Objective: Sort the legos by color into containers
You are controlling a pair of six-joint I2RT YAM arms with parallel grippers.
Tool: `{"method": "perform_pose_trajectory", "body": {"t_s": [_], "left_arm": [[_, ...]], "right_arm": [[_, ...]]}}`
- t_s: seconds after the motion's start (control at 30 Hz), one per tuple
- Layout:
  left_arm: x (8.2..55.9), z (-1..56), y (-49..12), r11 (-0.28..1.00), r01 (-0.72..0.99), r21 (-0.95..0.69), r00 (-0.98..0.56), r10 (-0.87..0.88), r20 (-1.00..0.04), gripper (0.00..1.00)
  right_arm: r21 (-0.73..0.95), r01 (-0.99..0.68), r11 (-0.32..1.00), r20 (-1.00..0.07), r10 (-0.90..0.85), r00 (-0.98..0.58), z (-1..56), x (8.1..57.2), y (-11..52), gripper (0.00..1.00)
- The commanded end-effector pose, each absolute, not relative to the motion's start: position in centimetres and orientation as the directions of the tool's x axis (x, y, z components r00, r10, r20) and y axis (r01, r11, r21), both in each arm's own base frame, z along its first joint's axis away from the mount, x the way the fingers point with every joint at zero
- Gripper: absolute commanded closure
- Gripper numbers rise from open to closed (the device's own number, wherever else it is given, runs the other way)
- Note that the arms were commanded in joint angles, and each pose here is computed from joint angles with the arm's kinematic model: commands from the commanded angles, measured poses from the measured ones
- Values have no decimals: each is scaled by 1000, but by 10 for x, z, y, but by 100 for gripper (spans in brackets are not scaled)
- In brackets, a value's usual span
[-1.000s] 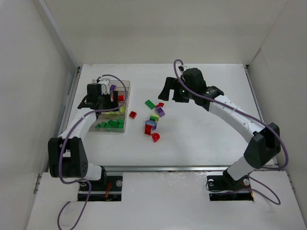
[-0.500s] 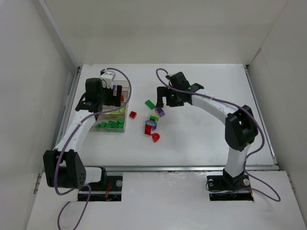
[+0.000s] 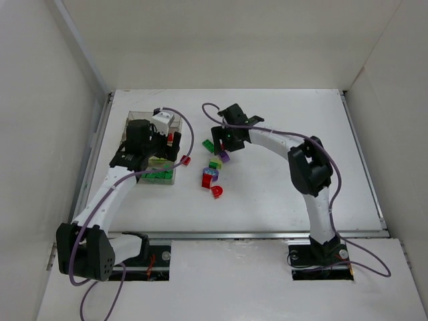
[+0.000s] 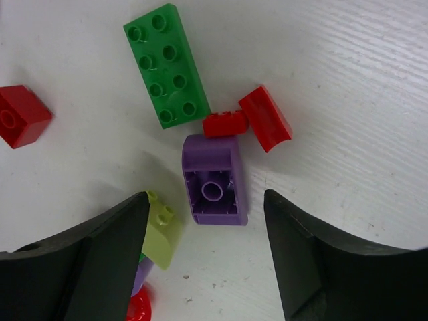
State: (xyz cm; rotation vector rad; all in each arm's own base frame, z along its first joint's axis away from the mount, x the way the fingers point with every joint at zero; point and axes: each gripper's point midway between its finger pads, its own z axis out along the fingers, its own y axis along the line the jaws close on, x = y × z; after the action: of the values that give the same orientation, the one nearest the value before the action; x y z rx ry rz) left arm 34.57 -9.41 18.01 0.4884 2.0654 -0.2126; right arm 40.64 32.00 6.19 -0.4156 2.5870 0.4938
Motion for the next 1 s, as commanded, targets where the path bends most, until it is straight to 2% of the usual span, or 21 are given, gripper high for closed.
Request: {"method": "perform_pose_trajectory", "body": {"t_s": [0.0,0.03,0.1,0.23,0.3,0.33,0.43,0.47,0.57,0.6,0.63,0.7,0.73,0.77,0.83,0.97], "left_arm": [[346,194,-98,897,438,58,-396,250,-883,12],[346,194,-96,900,430,62,-397,251,-883,12],[346,194,-96,900,430,62,-397,251,-883,12],[346,194,-96,900,430,62,-397,251,-883,12],[345,194,-100,897,439,62,-395,255,-883,12],[345,194,-100,896,439,62,-395,255,-883,12],[342,196,-108,869,492,53,-379,268,-886,14],[339,195,-111,855,516,54,-377,283,-882,16],[324,190,-130,751,656,75,-319,366,-874,16],[318,188,-137,711,698,86,-296,396,-869,16],[311,192,-147,630,765,134,-213,443,-871,13],[301,196,-155,549,814,187,-121,477,-871,9],[297,201,-160,509,833,217,-69,485,-872,5],[294,204,-164,455,849,269,9,496,-868,0],[291,222,-174,407,842,354,130,484,-866,0],[293,246,-190,351,798,489,308,460,-833,0]], "right_arm": [[254,-430,866,-527,-249,-812,69,406,338,27],[245,-442,863,-511,-273,-815,61,400,340,27],[237,-430,871,-490,-275,-827,52,396,341,37],[228,-399,888,-480,-254,-840,48,398,339,51],[219,-395,892,-484,-252,-838,47,401,339,63],[210,-391,896,-488,-251,-836,46,403,337,78],[240,-406,882,-497,-248,-832,58,400,342,97],[249,-411,877,-495,-249,-832,61,397,342,100],[321,-443,837,-528,-230,-817,96,387,350,100],[351,-474,808,-582,-209,-786,124,385,355,100],[377,-500,780,-610,-197,-768,140,382,359,100],[464,-562,685,-637,-184,-749,165,360,369,100],[484,-629,608,-723,-128,-679,210,358,377,100],[509,-656,557,-739,-108,-665,226,350,381,100],[529,-726,438,-779,-88,-621,261,331,387,100],[558,-760,335,-778,-108,-619,280,306,391,100]]}}
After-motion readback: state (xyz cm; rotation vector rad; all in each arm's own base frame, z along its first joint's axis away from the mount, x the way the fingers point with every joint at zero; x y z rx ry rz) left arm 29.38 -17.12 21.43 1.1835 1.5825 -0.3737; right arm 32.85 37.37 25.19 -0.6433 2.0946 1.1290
